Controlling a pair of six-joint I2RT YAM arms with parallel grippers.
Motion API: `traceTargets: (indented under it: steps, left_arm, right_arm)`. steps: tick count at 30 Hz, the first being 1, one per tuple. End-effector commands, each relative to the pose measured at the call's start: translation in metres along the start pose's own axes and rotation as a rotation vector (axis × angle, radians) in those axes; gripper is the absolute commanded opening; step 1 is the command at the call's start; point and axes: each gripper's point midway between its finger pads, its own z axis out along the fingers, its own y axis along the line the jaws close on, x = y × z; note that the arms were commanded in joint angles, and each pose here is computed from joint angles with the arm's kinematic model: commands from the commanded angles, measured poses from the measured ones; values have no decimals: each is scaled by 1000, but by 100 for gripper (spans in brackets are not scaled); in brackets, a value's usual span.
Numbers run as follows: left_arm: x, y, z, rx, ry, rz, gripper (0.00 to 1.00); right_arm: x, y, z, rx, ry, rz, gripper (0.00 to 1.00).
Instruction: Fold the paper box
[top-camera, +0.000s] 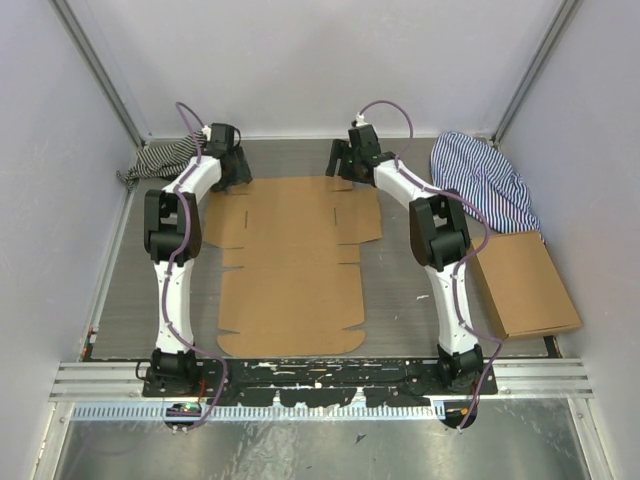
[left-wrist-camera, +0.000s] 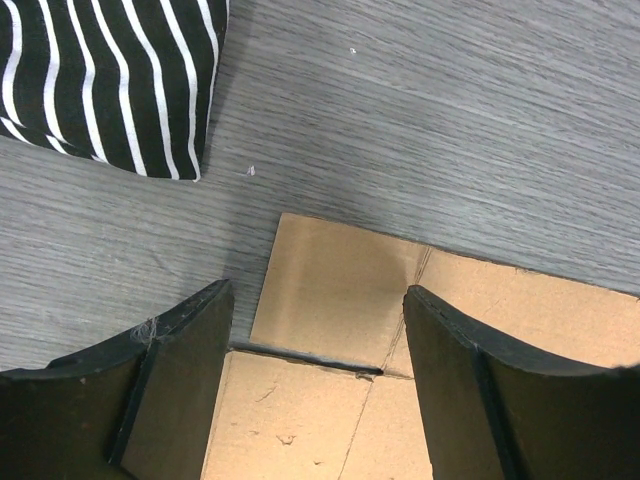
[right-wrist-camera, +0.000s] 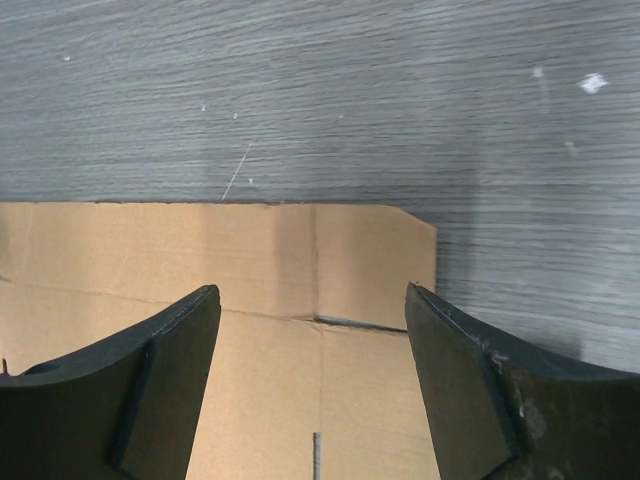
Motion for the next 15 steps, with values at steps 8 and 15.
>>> traceTargets:
  steps: [8, 15]
  left_arm:
    - [39, 5, 3, -14, 121, 17, 75]
    - [38, 5, 3, -11, 122, 17, 75]
  right_arm:
    - [-38, -20, -23, 83, -84, 24, 80]
    - [-28, -22, -3, 3, -26, 51, 79]
